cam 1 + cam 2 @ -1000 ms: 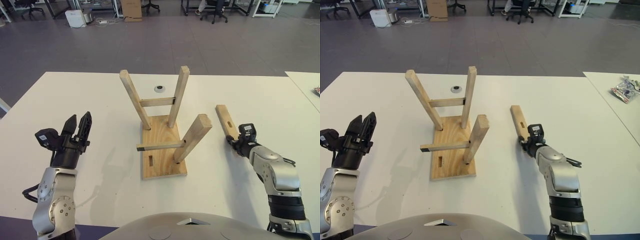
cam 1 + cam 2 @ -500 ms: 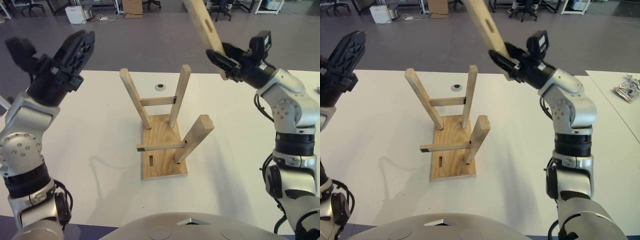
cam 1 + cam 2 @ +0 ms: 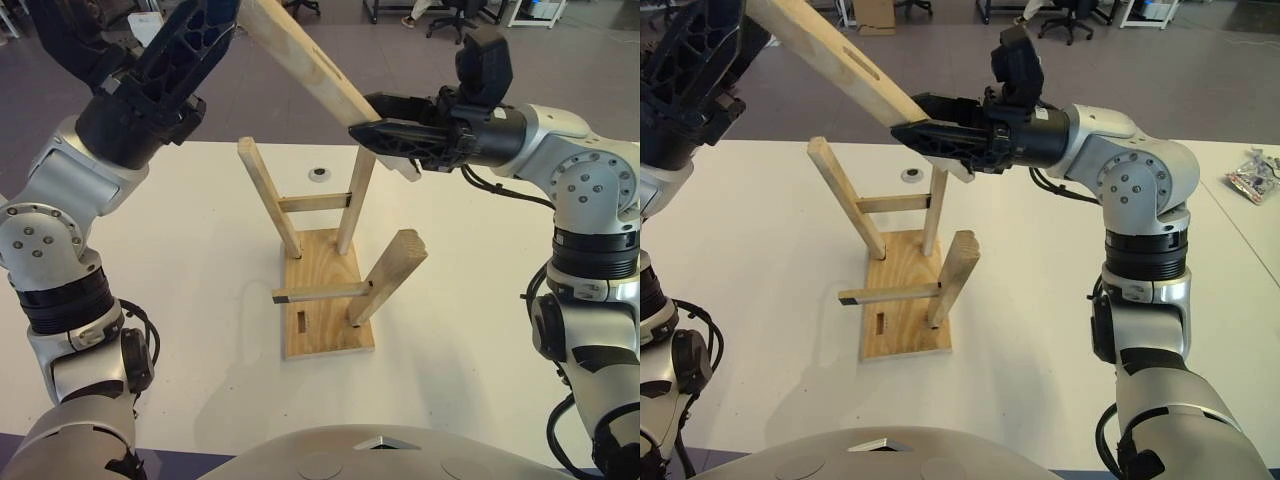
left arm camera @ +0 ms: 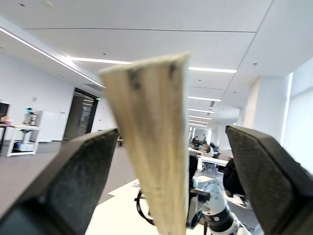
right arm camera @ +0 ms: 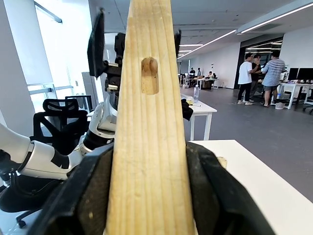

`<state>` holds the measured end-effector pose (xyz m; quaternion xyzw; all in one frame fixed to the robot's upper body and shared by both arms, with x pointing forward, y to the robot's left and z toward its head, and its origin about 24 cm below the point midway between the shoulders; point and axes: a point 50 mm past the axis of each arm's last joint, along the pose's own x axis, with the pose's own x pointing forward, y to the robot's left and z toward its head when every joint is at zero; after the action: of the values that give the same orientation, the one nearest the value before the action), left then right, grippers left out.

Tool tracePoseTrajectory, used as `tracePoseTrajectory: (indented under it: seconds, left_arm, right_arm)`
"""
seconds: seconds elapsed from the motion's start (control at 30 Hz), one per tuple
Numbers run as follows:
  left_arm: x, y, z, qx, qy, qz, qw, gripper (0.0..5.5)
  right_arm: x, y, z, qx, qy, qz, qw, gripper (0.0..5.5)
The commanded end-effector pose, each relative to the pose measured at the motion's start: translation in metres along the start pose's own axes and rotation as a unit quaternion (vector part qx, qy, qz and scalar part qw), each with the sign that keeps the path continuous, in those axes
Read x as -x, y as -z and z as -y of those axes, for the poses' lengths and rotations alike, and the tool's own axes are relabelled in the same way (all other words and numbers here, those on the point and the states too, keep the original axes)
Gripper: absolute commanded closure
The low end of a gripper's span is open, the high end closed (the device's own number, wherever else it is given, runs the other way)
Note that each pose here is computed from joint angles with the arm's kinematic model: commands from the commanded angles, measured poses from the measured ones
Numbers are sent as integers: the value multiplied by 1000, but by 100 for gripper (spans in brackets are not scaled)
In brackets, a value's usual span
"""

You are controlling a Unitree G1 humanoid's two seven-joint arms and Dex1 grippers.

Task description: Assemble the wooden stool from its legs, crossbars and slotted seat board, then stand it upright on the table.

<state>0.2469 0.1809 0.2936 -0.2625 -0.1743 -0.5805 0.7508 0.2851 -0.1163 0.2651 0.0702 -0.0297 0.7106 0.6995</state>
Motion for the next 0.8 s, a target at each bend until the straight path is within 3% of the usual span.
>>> tracePoseTrajectory:
  seconds: [0.03,0.1,0.43,0.7,0.8]
  left_arm:
    - [-6,-1,2,-3,17,-15,1000,148]
    - [-5,1,1,0,20,-22,1000,148]
    - [-2,3,2,9,27,-30,999,340]
    - [1,-6,-9,-32,-29,18,999,347]
    - [12,-22,-16,-89,-88,60,990,347]
  right_arm:
    - [-6,-5,-8,-11,-45,-15,999,344]
    - [-8,-6,-10,-24,-60,-13,998,344]
    - [-10,-17,-16,-59,-83,13,995,344]
    - [-10,-4,-7,-65,-26,-16,997,344]
    - [-7,-12,9,-49,41,21,998,258]
